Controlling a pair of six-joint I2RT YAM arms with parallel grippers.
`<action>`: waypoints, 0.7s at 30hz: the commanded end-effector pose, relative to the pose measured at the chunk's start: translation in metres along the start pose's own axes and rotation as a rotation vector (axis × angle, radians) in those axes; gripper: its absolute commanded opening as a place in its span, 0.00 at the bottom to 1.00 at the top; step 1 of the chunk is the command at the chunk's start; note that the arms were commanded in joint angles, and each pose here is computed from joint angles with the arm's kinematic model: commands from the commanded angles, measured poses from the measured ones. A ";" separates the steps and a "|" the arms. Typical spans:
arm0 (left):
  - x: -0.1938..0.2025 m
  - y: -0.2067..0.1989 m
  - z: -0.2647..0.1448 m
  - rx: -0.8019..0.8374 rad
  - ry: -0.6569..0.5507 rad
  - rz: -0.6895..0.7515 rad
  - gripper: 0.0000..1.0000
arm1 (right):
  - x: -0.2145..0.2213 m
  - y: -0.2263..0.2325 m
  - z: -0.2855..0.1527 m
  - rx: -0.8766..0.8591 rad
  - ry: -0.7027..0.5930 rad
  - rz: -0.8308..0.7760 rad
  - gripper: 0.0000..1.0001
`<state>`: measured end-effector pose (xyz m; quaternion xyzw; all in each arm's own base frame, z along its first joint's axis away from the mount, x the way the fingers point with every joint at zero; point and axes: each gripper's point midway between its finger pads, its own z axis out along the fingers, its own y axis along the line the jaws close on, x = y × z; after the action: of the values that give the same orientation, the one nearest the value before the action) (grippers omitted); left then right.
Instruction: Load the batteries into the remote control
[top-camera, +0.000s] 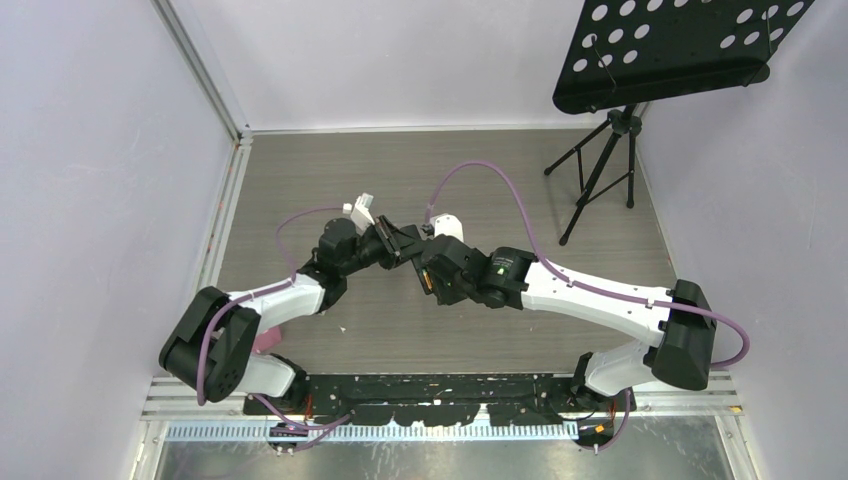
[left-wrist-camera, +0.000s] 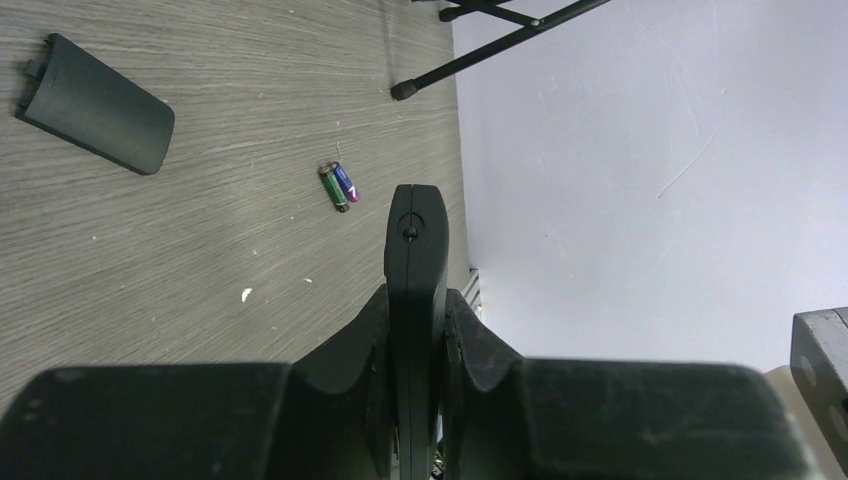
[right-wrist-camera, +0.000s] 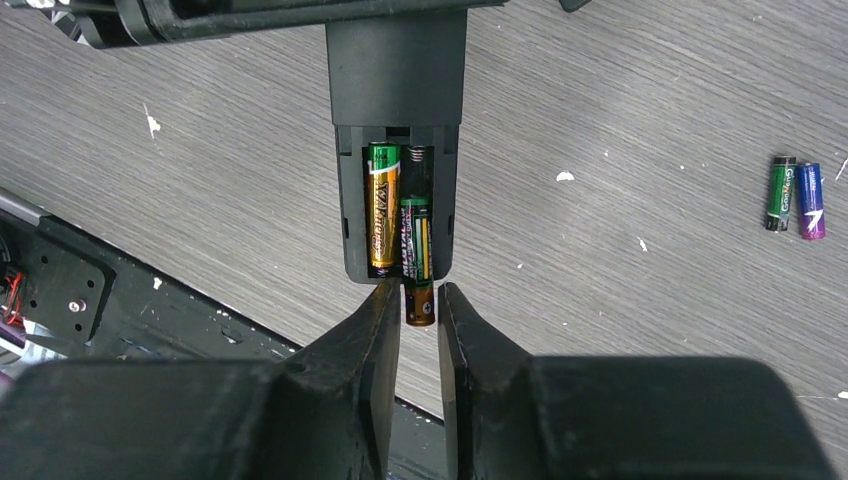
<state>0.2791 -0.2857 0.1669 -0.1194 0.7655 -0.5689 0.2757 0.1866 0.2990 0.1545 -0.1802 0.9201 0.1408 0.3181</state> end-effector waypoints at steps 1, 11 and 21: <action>-0.003 -0.027 -0.001 0.102 0.000 0.004 0.00 | -0.026 0.009 -0.008 -0.031 -0.081 0.024 0.27; -0.004 -0.026 0.000 0.095 -0.005 -0.033 0.00 | -0.035 0.008 -0.017 -0.043 -0.133 0.059 0.35; -0.011 -0.041 -0.001 0.125 -0.024 -0.121 0.00 | -0.071 0.000 -0.062 -0.103 -0.319 0.223 0.54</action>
<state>0.2796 -0.2884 0.1764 -0.1530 0.7512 -0.5907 0.2516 0.1940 0.2974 0.2040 -0.1353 0.8949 0.1989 0.3758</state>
